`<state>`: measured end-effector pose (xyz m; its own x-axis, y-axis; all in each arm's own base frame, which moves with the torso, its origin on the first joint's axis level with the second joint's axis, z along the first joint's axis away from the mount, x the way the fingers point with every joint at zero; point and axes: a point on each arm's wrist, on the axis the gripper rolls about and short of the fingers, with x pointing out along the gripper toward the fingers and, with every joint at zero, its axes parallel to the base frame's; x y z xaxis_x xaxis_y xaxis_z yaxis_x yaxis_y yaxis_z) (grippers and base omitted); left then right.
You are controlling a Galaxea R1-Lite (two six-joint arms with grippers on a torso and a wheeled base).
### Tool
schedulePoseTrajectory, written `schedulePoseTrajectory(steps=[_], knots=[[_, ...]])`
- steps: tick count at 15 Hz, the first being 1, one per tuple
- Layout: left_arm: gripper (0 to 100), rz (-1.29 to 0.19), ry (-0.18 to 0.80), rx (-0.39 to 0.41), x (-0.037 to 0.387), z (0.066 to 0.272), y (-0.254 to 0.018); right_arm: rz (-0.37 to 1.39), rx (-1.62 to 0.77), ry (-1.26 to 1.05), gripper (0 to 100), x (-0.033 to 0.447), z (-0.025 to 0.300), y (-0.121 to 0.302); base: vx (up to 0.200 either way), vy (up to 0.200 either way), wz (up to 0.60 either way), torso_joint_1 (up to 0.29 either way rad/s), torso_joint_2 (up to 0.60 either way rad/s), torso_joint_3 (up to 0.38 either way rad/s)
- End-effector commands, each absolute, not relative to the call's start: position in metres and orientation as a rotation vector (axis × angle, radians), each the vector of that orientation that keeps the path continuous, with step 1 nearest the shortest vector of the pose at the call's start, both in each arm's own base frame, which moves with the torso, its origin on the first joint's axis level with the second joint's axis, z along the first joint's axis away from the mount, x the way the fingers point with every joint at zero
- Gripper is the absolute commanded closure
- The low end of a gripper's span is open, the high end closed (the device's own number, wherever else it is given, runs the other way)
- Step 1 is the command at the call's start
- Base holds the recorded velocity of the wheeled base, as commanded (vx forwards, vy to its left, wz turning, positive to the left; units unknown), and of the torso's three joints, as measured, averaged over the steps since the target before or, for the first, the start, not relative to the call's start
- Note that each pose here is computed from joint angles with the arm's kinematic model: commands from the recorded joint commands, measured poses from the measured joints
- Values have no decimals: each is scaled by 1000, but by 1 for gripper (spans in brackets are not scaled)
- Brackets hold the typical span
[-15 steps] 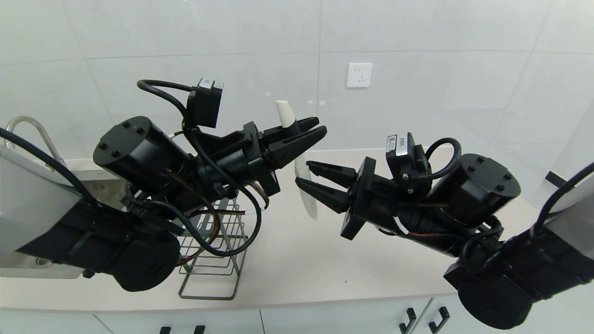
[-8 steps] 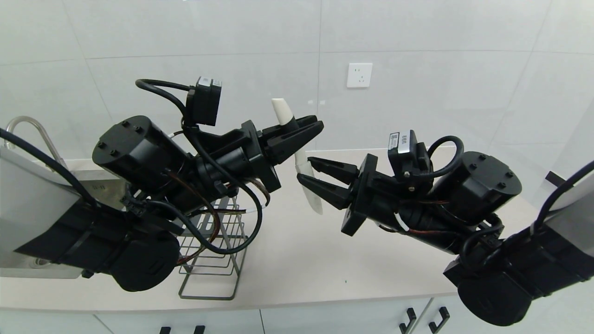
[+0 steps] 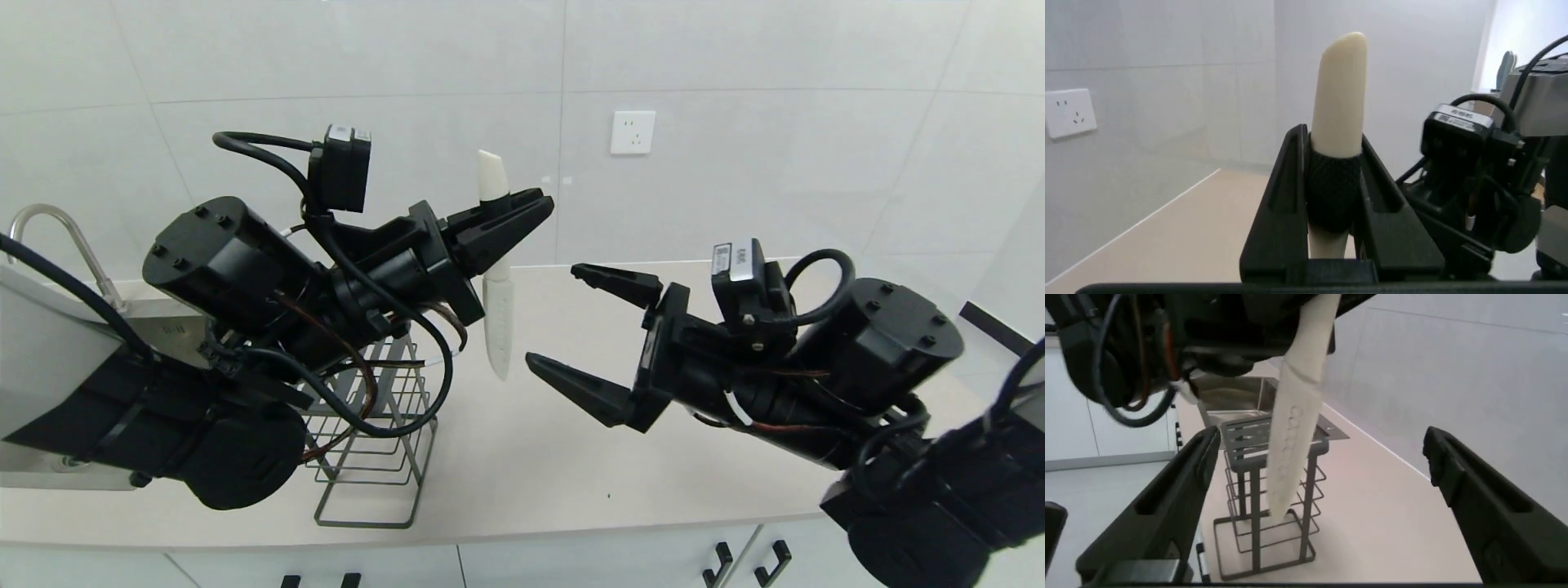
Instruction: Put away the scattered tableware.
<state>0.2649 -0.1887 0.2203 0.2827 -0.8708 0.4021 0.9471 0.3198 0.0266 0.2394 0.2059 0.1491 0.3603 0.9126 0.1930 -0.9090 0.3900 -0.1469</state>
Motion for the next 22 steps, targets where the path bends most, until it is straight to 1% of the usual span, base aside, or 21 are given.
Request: schedulePoseTrajectory(steps=[1,2,3,4,5,6,7,8,9,11,12,14,15,18,19,20,22], knots=[[100,-1206,-429,-224,257,234,-180,1105,-17,-246,0,201,162,162,0,0,0,0,0,0],[100,-1188,-443,-214,255,236,-176,1084,-20,-236,0,188,163,147,0,0,0,0,0,0],[100,-1155,-461,-190,251,238,-167,1039,-25,-241,0,167,166,120,0,0,0,0,0,0],[100,-1135,-467,-177,250,239,-162,1016,-27,-249,0,157,167,109,0,0,0,0,0,0],[100,-1068,-458,-159,247,237,-150,940,-34,-300,0,131,172,79,0,0,0,0,0,0],[100,-1036,-459,-159,245,238,-144,894,-41,-343,0,112,173,63,0,0,0,0,0,0],[100,-1003,-471,-155,243,241,-139,841,-51,-419,0,97,183,51,0,0,0,0,0,0],[100,-986,-477,-153,243,242,-137,810,-58,-441,0,89,186,45,0,0,0,0,0,0],[100,-931,-483,-137,246,243,-131,702,-85,-478,0,68,189,28,0,0,0,0,0,0],[100,-867,-481,-110,246,245,-123,535,-131,-498,0,38,186,13,0,0,0,0,0,0],[100,-841,-476,-104,244,247,-122,489,-142,-501,0,25,182,11,0,0,0,0,0,0],[100,-828,-440,-83,239,245,-121,473,-139,-500,0,3,175,10,0,0,0,0,0,0],[100,-828,-441,-78,238,245,-121,468,-135,-504,100,-3,172,10,0,0,0,0,0,0],[100,-825,-467,-74,233,251,-119,445,-125,-518,100,-19,157,9,0,0,0,0,0,0],[100,-825,-471,-72,232,253,-118,397,-120,-541,100,-27,146,8,0,0,0,0,0,0],[100,-824,-477,-73,231,255,-118,388,-118,-532,100,-32,139,8,0,0,0,0,0,0],[100,-822,-463,-72,231,254,-117,356,-118,-487,100,-36,123,8,0,0,0,0,0,0]])
